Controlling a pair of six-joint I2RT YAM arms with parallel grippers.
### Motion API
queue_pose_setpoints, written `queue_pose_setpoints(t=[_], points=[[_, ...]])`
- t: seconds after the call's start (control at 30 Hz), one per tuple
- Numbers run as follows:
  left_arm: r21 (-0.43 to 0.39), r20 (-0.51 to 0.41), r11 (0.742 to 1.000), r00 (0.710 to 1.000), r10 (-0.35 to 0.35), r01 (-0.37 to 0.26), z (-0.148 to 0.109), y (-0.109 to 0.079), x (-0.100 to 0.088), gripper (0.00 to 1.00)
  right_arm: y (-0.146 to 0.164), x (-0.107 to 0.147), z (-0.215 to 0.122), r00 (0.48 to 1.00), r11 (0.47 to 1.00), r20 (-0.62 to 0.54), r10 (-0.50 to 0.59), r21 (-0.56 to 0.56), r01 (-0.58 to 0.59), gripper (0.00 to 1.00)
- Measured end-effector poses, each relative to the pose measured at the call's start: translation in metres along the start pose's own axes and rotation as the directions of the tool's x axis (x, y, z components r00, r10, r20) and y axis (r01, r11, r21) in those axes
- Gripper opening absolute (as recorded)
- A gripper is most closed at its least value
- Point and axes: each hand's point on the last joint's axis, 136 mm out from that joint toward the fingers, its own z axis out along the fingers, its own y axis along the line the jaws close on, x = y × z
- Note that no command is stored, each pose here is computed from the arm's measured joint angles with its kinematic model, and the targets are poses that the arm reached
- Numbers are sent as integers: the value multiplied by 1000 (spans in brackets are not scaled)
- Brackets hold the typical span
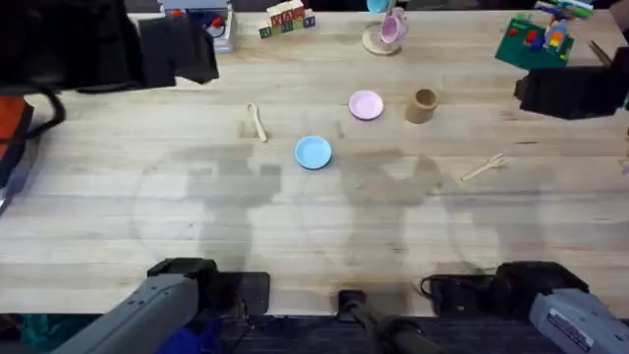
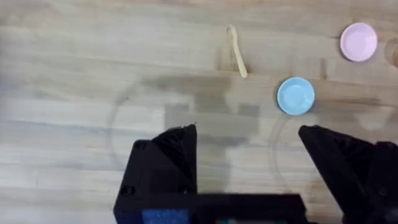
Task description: Pick up a utensil and set it on the pink plate, then put the other utensil in the container.
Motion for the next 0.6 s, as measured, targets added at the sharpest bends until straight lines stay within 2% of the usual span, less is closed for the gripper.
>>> queue_pose_setpoints(t=[0.2, 0.37, 0.47, 0.6], points=[[-29, -132, 997, 988, -81, 78, 33, 1, 0, 995, 0, 0, 0, 1000, 1000, 0, 0, 0, 0, 996], [-63, -203, 988, 967, -151, 141, 55, 1, 0, 995, 0, 0, 0, 1000, 1000, 0, 0, 0, 0, 996], [-76, -213, 982, 959, -187, 174, 66, 1, -4, 995, 0, 0, 0, 1000, 1000, 0, 0, 0, 0, 996], [-61, -190, 981, 962, -194, 186, 84, -7, -10, 995, 0, 0, 0, 1000, 1000, 0, 0, 0, 0, 996]])
